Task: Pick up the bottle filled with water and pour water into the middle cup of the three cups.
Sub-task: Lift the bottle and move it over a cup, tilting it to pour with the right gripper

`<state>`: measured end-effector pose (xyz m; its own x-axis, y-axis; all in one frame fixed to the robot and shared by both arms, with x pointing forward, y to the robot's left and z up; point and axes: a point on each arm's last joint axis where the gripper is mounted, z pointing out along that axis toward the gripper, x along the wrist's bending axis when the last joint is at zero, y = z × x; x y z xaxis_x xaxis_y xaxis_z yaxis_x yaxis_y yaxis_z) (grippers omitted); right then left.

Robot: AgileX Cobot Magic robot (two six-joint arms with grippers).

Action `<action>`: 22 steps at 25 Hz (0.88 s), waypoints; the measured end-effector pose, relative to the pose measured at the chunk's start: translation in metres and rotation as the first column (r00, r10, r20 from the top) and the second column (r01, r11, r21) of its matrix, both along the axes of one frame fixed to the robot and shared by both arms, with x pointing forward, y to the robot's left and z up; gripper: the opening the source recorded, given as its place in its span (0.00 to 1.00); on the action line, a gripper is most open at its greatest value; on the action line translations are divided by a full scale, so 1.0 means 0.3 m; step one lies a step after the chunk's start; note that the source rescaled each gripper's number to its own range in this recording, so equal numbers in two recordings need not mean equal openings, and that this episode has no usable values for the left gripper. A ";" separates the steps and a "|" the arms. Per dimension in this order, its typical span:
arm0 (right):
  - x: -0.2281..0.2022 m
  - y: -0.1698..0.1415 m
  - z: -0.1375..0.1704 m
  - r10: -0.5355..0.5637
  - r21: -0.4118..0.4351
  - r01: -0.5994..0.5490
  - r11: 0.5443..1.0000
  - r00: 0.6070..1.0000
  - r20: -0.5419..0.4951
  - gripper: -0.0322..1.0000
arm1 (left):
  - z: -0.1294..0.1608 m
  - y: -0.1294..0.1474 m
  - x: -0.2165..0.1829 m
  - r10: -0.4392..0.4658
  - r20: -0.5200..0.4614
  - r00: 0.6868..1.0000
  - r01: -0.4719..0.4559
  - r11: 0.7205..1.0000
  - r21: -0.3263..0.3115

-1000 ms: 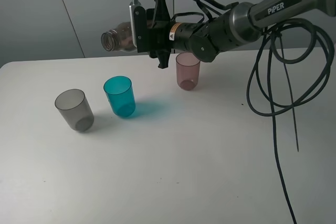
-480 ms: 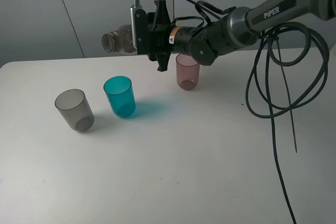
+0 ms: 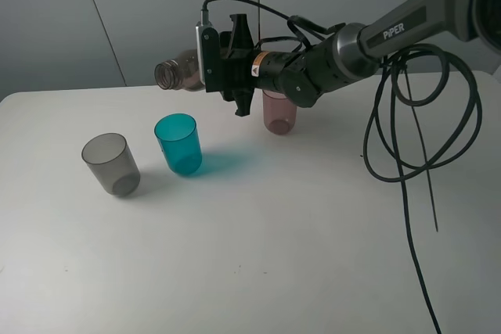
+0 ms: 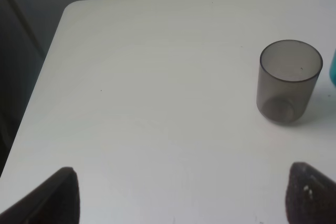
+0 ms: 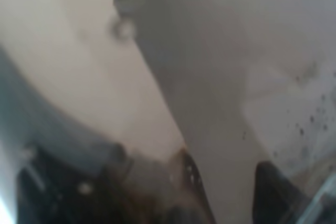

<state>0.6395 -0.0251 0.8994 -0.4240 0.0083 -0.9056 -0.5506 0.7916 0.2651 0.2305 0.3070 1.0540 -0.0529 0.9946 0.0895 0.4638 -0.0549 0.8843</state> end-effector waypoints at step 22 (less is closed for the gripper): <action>0.002 0.007 0.000 0.059 -0.061 -0.051 0.997 0.991 0.123 0.06 | 0.000 0.000 0.000 0.001 0.000 1.000 -0.001 1.000 -0.002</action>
<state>0.6401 -0.0228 0.8994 -0.3063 -0.0656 -0.9497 -0.6196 0.7711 0.1466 0.2305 0.3070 1.0540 -0.0538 0.9947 0.0877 0.4637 -0.0529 0.8844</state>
